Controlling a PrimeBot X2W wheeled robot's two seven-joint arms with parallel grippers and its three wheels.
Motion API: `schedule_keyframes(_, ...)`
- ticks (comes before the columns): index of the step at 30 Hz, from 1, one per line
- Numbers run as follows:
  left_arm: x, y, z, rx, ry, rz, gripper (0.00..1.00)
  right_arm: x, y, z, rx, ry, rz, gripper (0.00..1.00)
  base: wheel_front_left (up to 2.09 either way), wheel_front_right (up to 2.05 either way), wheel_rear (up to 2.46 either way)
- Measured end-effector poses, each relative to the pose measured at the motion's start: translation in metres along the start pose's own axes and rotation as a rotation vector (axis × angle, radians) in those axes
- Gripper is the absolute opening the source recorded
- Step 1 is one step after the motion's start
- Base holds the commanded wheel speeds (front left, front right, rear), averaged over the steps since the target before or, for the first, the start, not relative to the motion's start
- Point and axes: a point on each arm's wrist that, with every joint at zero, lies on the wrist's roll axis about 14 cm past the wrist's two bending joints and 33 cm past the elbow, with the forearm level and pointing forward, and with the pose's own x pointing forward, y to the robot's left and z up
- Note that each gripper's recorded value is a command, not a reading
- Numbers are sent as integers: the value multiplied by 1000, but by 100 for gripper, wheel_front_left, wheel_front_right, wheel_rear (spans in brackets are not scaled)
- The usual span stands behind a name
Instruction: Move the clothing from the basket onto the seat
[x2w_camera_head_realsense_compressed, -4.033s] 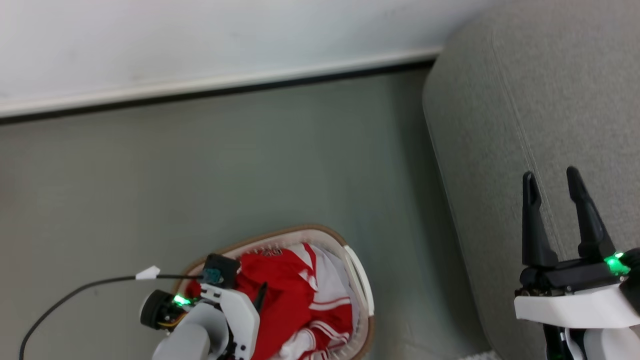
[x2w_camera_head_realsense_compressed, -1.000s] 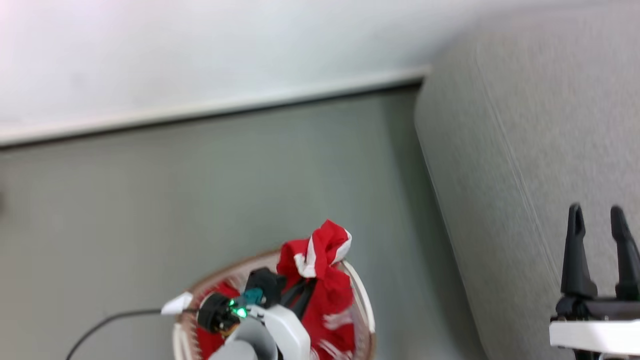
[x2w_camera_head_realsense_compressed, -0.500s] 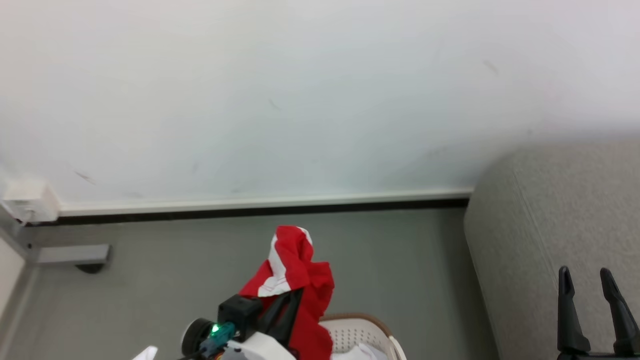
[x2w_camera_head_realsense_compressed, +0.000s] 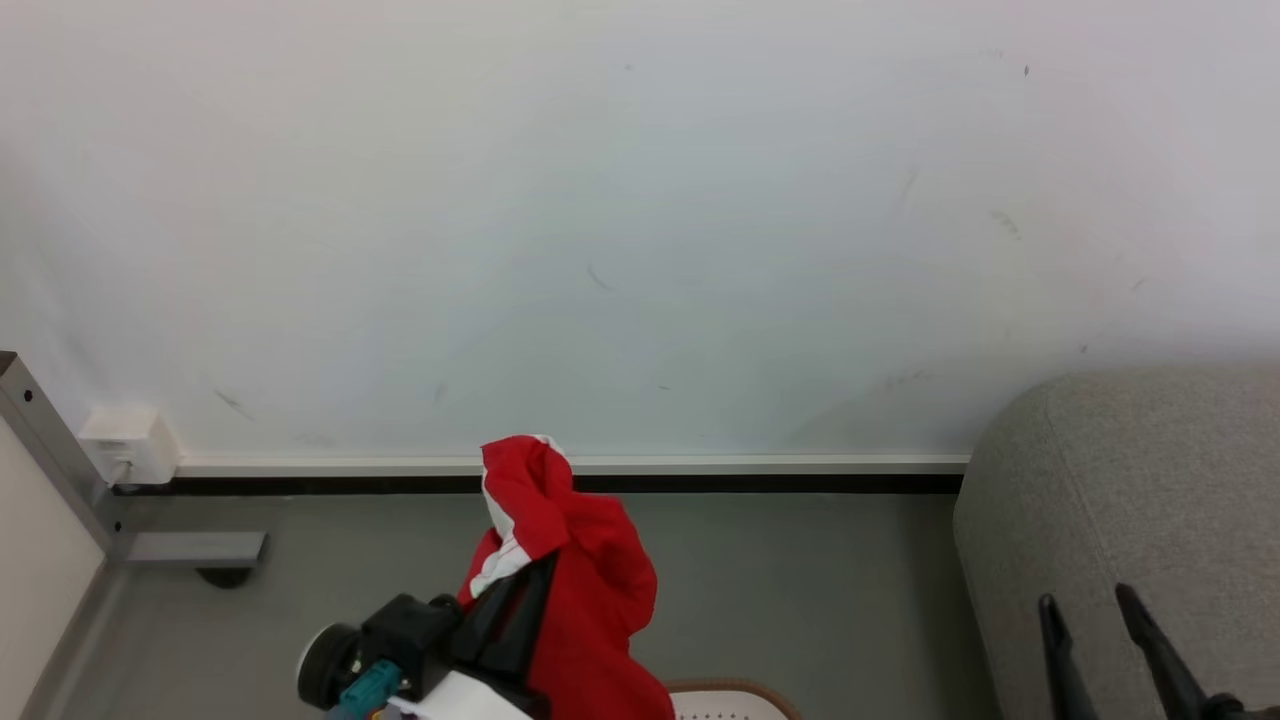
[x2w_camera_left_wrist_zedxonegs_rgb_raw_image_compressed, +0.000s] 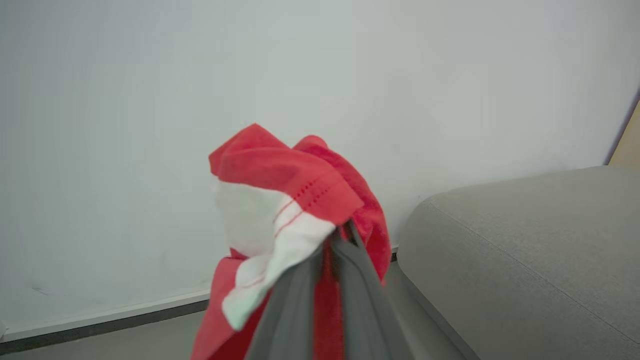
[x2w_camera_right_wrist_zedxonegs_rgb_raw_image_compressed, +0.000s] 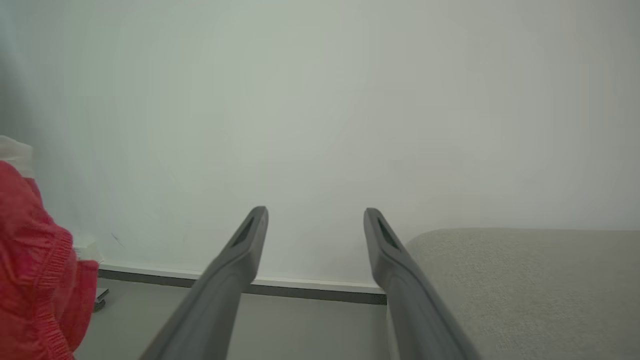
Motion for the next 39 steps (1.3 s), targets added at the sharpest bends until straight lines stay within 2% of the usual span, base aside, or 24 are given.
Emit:
schedule_keyframes(5,4,-12,18,6,-38,-62,0,0,42,-8,33,38,165,100,0,0,0)
schedule_keyframes(12,14,-43,42,13,-87,-190,0,3,114,6,28,72,483,100,0,0,0)
schedule_keyframes(17,15,-63,47,17,-89,-275,0,1,145,11,-31,118,664,100,0,0,0)
schedule_keyframes(21,14,-78,51,27,-98,-336,0,7,153,17,-96,123,736,100,0,0,0)
schedule_keyframes(28,8,-110,55,15,-109,-449,0,0,173,7,-120,217,855,100,0,0,0)
schedule_keyframes(33,3,-129,56,0,-111,-513,0,8,169,5,-171,223,861,100,0,0,0)
schedule_keyframes(36,2,-133,57,-11,-115,-529,0,10,167,4,-154,230,854,100,0,0,0)
schedule_keyframes(37,2,-134,57,-12,-115,-532,0,8,168,1,-148,241,858,75,0,0,0)
schedule_keyframes(38,2,-135,56,-15,-113,-534,0,7,169,-1,-141,247,860,25,0,0,0)
schedule_keyframes(39,2,-136,55,-20,-109,-537,0,5,171,-3,-129,255,862,0,0,0,0)
